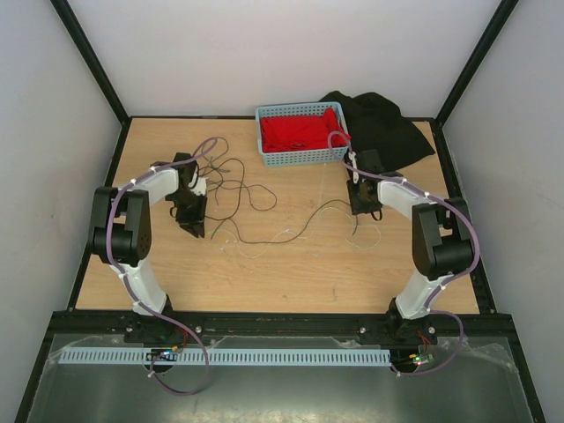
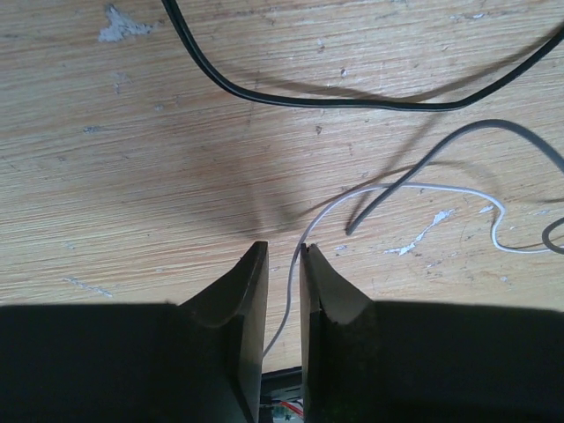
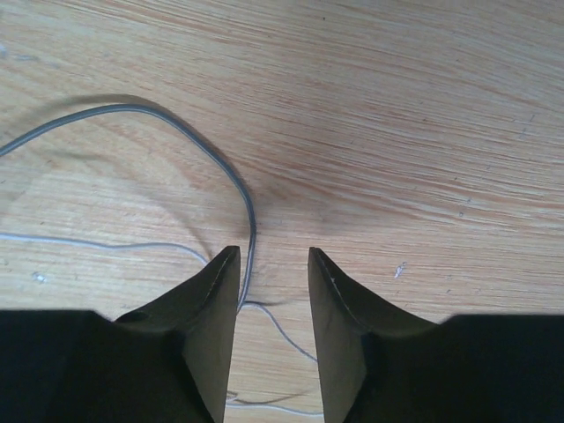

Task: Zip-tie the wires
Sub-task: Straighten the cable at the center of the board.

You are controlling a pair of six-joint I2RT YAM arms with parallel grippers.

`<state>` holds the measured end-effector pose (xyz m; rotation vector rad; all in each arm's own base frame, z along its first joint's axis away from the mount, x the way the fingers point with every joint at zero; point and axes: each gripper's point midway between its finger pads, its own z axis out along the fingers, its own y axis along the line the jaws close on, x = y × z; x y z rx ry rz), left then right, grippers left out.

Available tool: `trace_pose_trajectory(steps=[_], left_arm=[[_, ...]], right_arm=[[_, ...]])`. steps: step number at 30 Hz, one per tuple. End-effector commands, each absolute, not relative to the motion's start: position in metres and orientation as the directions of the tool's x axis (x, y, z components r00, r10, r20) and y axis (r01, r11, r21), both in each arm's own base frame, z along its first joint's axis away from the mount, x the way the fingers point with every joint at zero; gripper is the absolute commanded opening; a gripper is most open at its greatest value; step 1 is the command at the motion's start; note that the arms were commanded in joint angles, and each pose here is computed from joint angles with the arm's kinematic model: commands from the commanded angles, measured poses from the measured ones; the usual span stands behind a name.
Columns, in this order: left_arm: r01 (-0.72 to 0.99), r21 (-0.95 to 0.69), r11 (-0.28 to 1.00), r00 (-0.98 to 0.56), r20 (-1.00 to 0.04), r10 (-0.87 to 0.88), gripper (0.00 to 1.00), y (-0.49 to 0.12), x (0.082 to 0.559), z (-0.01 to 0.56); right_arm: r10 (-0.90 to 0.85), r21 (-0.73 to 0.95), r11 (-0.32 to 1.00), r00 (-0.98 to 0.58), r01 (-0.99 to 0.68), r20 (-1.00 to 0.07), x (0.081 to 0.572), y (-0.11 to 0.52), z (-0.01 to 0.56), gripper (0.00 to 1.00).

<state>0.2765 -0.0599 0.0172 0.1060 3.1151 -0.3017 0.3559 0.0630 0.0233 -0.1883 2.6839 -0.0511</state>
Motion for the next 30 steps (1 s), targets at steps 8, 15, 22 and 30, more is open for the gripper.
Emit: trace_pose_trajectory(steps=[8, 15, 22, 30], left_arm=[[0.095, -0.156, 0.983, -0.993, -0.081, 0.083, 0.48, -0.053, 0.287, 0.042], [0.087, -0.154, 0.984, -0.952, -0.303, 0.037, 0.69, -0.042, 0.322, 0.109], [0.132, -0.173, 0.976, -0.899, -0.437, 0.045, 0.77, -0.048, 0.367, 0.151], [0.224, -0.198, 0.954, -0.889, -0.442, 0.117, 0.70, -0.059, 0.424, 0.135]], right_arm=[[-0.125, 0.019, 0.986, -0.815, -0.164, -0.566, 0.371, 0.083, 0.090, 0.64], [-0.078, 0.097, 0.978, -0.761, -0.182, -0.644, 0.376, 0.098, 0.126, 0.71], [-0.004, 0.246, 0.933, -0.692, -0.262, -0.722, 0.372, 0.134, 0.153, 0.73], [-0.005, 0.276, 0.911, -0.678, -0.306, -0.735, 0.358, 0.145, 0.158, 0.74]])
